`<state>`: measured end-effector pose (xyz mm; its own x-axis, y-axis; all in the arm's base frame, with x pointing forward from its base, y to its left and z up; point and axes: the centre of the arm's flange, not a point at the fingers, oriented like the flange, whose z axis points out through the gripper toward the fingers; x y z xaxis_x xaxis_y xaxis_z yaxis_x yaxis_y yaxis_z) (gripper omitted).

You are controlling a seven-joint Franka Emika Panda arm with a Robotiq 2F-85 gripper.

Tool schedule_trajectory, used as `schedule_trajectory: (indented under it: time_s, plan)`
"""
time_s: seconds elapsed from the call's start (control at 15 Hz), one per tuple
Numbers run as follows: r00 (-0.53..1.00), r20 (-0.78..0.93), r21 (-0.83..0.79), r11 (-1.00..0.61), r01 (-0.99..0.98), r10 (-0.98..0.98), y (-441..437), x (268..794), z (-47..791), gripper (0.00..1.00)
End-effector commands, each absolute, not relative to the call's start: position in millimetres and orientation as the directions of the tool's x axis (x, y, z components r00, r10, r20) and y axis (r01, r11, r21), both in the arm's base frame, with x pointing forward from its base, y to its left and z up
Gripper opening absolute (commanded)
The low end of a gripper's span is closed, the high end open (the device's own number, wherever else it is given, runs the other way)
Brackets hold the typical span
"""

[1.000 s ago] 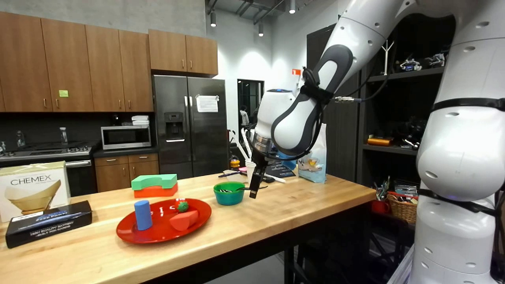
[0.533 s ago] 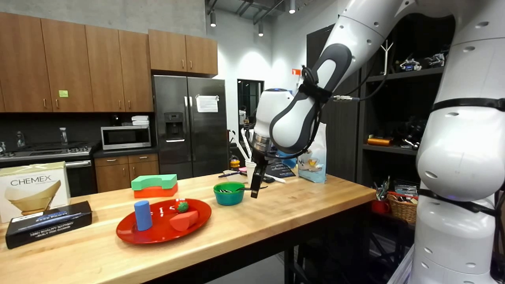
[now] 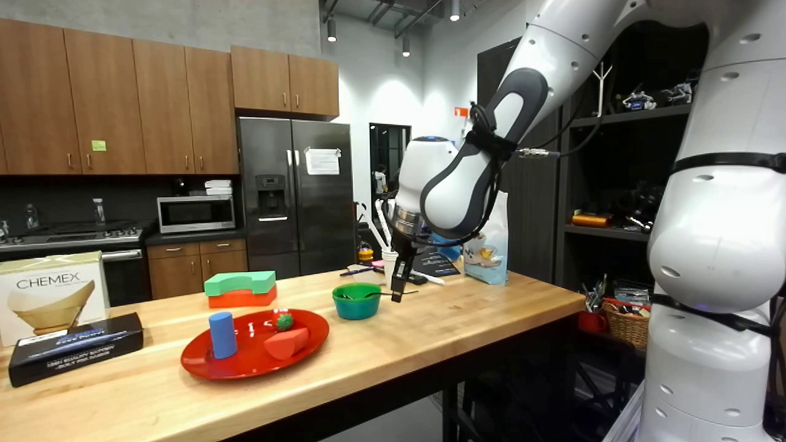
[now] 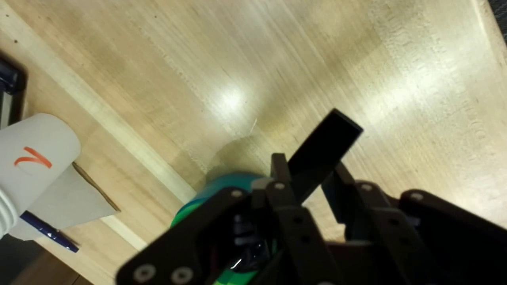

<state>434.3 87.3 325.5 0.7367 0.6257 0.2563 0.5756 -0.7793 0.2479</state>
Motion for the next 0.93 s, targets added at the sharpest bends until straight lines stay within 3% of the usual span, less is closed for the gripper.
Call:
schedule_trajectory:
  time_s: [0.0,0.87]
  plan:
    - [0.741,0.264,0.265,-0.785,0.56,0.618,84.5,434.5,329.4,0.01]
    - [0.696,0.345,0.391,-0.771,0.503,0.629,79.6,439.9,332.5,0.01]
